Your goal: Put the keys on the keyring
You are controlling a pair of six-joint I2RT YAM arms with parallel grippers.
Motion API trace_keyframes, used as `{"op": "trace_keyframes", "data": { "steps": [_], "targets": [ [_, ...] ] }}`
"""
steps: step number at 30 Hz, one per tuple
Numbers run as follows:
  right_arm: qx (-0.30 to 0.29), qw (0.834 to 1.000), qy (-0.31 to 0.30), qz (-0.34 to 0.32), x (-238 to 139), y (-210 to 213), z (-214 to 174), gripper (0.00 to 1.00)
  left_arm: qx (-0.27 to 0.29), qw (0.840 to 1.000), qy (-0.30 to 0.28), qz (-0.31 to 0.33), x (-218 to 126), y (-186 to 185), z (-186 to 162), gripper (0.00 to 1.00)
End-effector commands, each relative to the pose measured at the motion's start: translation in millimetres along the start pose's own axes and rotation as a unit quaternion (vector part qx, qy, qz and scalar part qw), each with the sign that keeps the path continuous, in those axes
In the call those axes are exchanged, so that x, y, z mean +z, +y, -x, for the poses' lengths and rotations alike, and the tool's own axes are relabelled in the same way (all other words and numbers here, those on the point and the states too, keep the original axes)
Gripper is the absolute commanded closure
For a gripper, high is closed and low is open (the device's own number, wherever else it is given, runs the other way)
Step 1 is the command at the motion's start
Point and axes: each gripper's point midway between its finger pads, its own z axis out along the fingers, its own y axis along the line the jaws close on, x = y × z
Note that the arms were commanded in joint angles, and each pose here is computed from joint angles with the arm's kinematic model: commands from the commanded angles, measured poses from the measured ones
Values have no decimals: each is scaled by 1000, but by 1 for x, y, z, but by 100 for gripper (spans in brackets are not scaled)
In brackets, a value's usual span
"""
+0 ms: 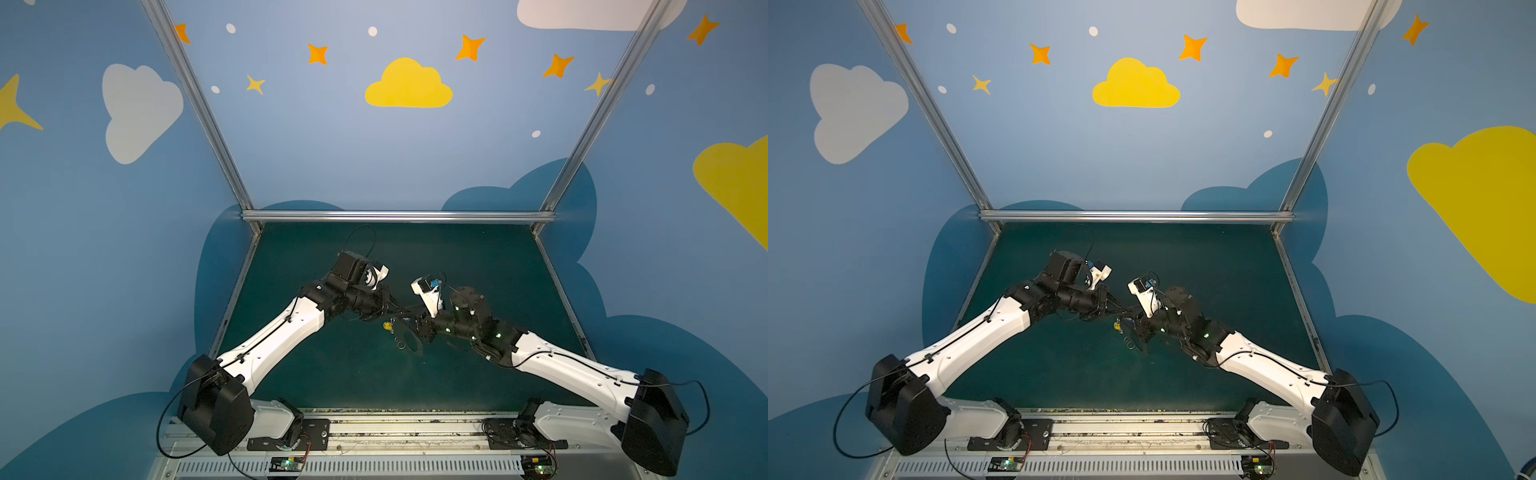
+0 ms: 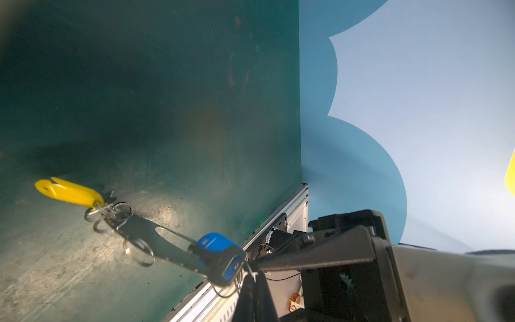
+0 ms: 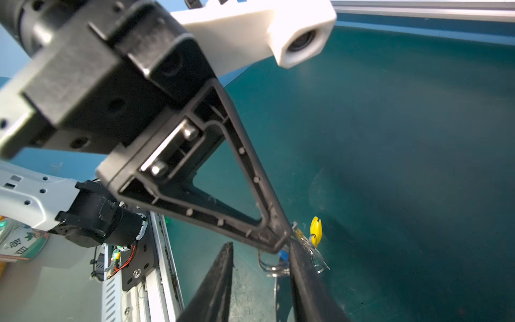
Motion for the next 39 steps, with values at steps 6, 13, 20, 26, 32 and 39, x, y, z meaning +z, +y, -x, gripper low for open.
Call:
{"op": "trace_keyframes", "data": {
  "steps": [6, 13, 20, 26, 32, 39],
  "targets": [
    [-33, 999, 1, -24, 4, 4, 10, 73, -1, 1000, 7, -22, -1, -13, 2, 96],
    [-29, 999, 8, -30, 4, 4, 10, 93, -6, 1000, 4, -27, -2, -14, 4, 96],
    [3, 1000, -6, -21, -4, 9, 21, 100, 3, 1000, -16, -9, -8, -10, 8, 85],
    [95, 995, -5, 5, -12, 0, 36, 100, 17, 996, -84, 11, -31, -2, 16, 66],
    [190, 982, 8, 16, -18, -15, 50, 100, 60, 991, -122, 10, -45, -3, 8, 72],
    [246, 969, 33, 13, -19, -21, 55, 100, 136, 974, -165, 74, -39, 8, -3, 48]
  ]
}}
